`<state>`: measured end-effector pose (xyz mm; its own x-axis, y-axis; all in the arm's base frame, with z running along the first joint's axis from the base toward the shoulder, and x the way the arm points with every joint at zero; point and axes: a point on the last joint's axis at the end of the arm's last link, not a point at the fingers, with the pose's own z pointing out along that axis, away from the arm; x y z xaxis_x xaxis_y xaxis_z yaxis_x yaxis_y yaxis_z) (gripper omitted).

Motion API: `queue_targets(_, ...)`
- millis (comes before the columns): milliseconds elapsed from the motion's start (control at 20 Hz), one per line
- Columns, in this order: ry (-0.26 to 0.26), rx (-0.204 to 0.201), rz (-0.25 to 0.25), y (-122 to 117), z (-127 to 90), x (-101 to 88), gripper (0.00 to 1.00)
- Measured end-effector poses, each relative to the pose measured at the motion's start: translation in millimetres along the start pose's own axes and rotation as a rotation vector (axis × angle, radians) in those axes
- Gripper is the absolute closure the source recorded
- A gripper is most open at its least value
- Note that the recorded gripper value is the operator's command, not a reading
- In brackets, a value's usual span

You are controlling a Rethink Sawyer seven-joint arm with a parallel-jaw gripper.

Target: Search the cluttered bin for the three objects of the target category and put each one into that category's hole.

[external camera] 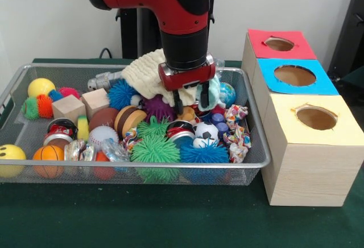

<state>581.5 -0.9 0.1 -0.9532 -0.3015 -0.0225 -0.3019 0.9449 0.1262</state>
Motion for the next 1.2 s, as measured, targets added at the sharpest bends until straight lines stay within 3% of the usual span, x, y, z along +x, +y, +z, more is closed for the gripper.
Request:
queue_targets(550, -0.065, 0.079, -0.013, -13, 10, 0.7, 0.0)
queue_targets(700, -0.08, 0.084, -0.013, -12, 16, 0.9, 0.0)
queue_targets(1200, -0.083, 0.019, 0.022, -12, 42, 5.6, 0.0)
